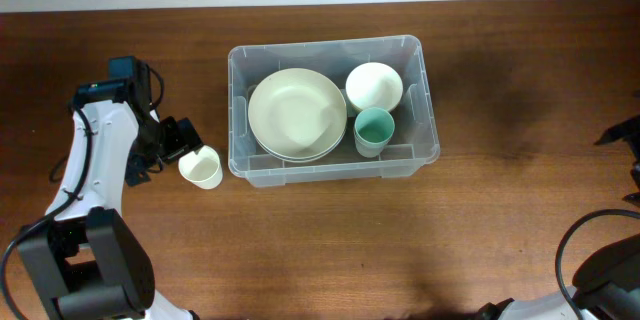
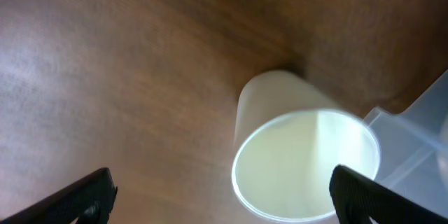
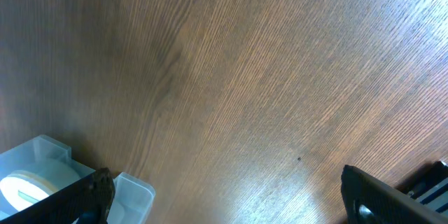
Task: Pack container
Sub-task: 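Grasp the cream cup with the left gripper and lift it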
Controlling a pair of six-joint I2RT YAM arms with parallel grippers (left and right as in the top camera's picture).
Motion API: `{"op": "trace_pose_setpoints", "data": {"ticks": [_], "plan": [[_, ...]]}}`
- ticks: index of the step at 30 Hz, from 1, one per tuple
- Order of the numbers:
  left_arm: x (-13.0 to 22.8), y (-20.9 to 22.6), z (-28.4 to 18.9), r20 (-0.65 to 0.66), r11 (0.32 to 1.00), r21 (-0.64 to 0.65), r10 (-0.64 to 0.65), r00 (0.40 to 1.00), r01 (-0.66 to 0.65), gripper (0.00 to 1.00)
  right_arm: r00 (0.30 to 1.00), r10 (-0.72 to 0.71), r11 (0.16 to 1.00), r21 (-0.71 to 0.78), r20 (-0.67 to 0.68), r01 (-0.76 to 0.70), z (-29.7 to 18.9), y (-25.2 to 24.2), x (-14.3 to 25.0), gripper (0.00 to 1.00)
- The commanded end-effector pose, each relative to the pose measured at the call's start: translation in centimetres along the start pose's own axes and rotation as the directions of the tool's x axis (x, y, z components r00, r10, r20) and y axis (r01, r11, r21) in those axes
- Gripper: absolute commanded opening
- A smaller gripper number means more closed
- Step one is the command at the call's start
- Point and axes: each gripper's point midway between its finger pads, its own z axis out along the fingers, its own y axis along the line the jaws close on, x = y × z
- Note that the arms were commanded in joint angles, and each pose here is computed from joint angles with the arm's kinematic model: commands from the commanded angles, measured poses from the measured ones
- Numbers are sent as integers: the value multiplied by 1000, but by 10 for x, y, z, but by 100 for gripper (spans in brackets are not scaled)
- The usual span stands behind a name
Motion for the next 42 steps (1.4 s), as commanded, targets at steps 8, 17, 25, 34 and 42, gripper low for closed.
{"op": "trace_pose_setpoints", "data": {"ticks": [8, 17, 25, 34, 42], "plan": [[10, -1, 37, -16, 1000, 28, -9, 1000, 10, 91, 1000, 10, 1000, 5, 0, -10, 0, -2, 1, 99], [15, 2, 43, -30, 1000, 21, -10, 999, 11, 57, 1000, 10, 1000, 5, 0, -10, 0, -2, 1, 99], [15, 2, 48, -27, 1000, 22, -10, 1000, 11, 23, 1000, 10, 1000, 5, 0, -10, 0, -2, 1, 99], [13, 1, 48, -17, 1000, 26, -10, 1000, 10, 1, 1000, 10, 1000, 5, 0, -10, 0, -2, 1, 99], [-15, 1, 32, 66, 997, 61, -41, 997, 37, 1, 1000, 10, 1000, 5, 0, -10, 0, -2, 1, 99]]}}
